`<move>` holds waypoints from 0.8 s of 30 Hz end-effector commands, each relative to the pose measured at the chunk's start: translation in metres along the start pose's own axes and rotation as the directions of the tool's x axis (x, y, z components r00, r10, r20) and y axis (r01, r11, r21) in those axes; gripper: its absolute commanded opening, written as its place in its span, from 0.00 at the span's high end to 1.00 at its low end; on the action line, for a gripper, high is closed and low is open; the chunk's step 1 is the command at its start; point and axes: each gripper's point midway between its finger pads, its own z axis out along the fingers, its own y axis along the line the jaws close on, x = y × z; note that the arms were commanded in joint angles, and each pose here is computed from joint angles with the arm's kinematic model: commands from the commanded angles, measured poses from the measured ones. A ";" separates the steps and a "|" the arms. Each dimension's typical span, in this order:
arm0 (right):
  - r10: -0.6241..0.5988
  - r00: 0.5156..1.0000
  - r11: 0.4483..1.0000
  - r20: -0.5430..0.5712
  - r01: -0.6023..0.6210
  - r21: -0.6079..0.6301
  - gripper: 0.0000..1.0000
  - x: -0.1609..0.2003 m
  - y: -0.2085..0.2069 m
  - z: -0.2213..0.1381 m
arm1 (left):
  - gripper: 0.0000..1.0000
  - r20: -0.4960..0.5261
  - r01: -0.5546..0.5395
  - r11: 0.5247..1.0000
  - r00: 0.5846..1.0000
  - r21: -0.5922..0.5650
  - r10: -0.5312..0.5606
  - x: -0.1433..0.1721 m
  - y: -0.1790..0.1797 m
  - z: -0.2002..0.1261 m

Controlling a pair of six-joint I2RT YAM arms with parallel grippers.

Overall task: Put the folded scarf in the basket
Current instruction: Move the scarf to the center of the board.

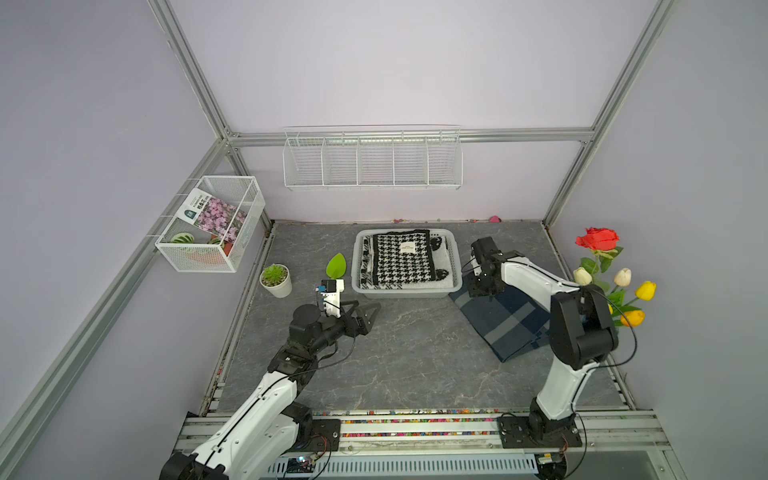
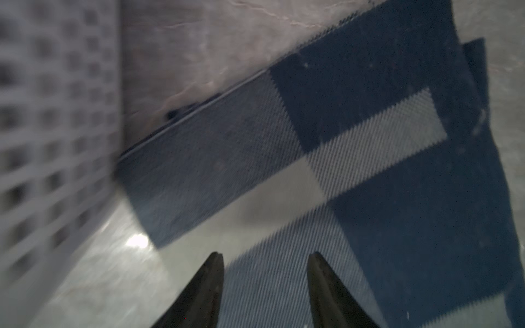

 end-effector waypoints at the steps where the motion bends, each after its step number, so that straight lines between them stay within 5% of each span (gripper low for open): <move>1: -0.036 0.997 0.999 -0.061 0.035 -0.020 0.48 0.012 0.004 0.011 | 0.00 0.008 -0.019 1.000 1.000 -0.014 0.019 0.000 0.001 -0.002; 12: -0.123 0.957 0.992 -0.262 0.119 -0.031 0.47 0.094 0.029 0.028 | 0.00 -0.003 -0.007 1.000 1.000 -0.011 0.006 0.004 0.001 -0.003; 24: -0.325 0.882 0.931 -0.341 0.361 0.046 0.48 0.149 0.052 -0.012 | 0.00 -0.028 0.016 0.999 0.999 -0.030 -0.017 0.010 0.008 0.002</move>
